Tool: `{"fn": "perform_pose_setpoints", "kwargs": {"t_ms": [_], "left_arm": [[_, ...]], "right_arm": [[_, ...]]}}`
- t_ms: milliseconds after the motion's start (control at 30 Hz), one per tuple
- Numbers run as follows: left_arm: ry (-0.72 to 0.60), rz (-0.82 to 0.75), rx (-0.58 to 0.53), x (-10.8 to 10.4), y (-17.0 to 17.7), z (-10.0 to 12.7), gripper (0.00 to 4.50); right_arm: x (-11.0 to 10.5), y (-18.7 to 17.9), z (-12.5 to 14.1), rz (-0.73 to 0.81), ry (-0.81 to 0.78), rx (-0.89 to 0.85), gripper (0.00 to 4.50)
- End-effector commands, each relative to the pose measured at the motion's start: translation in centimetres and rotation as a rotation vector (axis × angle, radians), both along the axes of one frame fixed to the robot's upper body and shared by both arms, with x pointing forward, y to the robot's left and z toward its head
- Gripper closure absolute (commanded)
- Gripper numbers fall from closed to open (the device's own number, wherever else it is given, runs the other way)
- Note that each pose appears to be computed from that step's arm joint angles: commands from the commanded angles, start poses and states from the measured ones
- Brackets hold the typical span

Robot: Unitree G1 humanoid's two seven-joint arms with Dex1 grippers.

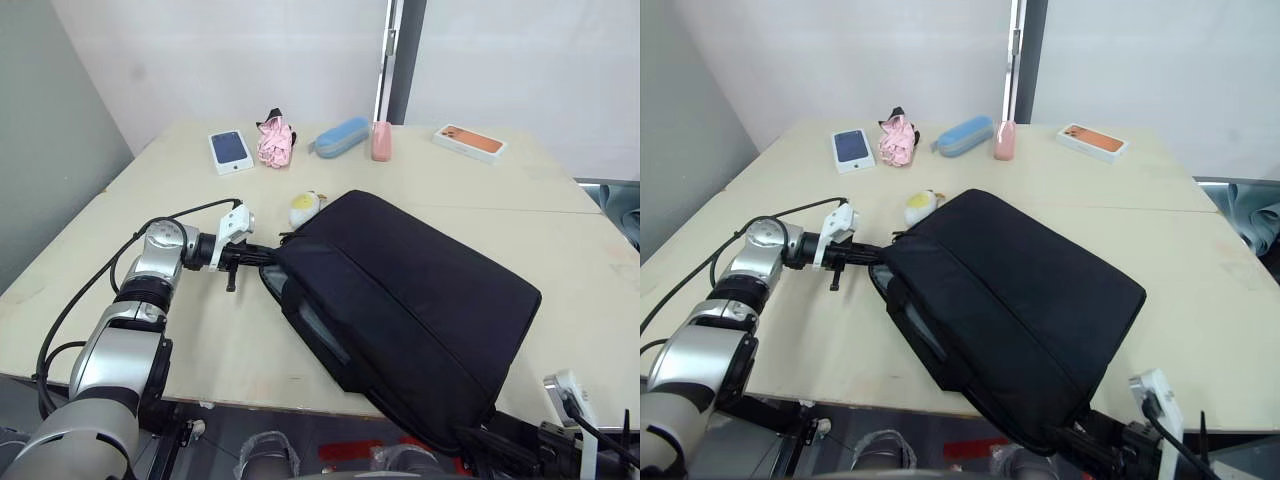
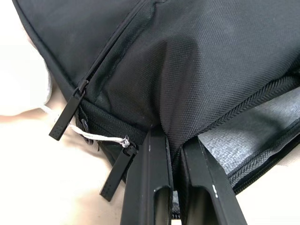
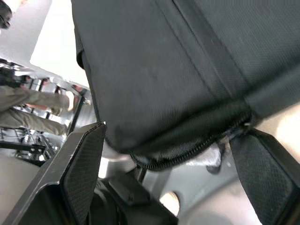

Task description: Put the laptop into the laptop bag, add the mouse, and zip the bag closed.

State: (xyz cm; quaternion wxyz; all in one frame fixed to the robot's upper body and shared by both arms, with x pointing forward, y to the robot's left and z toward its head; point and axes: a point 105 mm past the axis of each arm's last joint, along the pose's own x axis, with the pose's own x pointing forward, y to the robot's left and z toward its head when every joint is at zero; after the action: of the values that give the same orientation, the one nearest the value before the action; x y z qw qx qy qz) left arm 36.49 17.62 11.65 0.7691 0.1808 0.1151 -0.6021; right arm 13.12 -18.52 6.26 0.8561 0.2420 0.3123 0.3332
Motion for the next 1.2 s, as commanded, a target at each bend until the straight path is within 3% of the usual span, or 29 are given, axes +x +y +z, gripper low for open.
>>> {"fn": "perform_pose_setpoints", "kwargs": {"t_ms": [33, 300, 567, 667, 800, 967, 1200], "left_arm": [[-0.036, -0.023, -0.009, 0.0, -0.2, 1.2, 4.50], [-0.050, -0.011, -0.016, -0.1, 0.3, 1.5, 4.50], [-0.042, -0.014, 0.021, -1.0, 1.6, 1.6, 4.50], [0.000, -0.039, 0.052, -2.6, 2.6, 1.5, 4.50], [0.088, -0.060, 0.161, -6.4, 4.7, 1.0, 4.50], [0.115, -0.030, 0.200, -9.3, 6.2, 1.2, 4.50], [0.050, 0.025, 0.164, -10.1, 5.2, -0.1, 4.50]], "right_arm": [[0.7, 0.6, 0.1, 0.003, -0.009, 0.029, 1.81], [3.0, -0.8, 1.6, -0.012, -0.096, 0.005, 4.43], [7.6, -3.0, 3.8, -0.027, -0.210, -0.104, 4.47], [9.9, -3.8, 4.0, 0.003, -0.219, -0.194, 4.47], [12.5, -4.3, 4.3, 0.097, -0.236, -0.321, 4.47], [14.1, -5.3, 5.0, 0.157, -0.263, -0.355, 4.47], [15.1, -5.7, 5.4, 0.236, -0.302, -0.352, 4.47]]}}
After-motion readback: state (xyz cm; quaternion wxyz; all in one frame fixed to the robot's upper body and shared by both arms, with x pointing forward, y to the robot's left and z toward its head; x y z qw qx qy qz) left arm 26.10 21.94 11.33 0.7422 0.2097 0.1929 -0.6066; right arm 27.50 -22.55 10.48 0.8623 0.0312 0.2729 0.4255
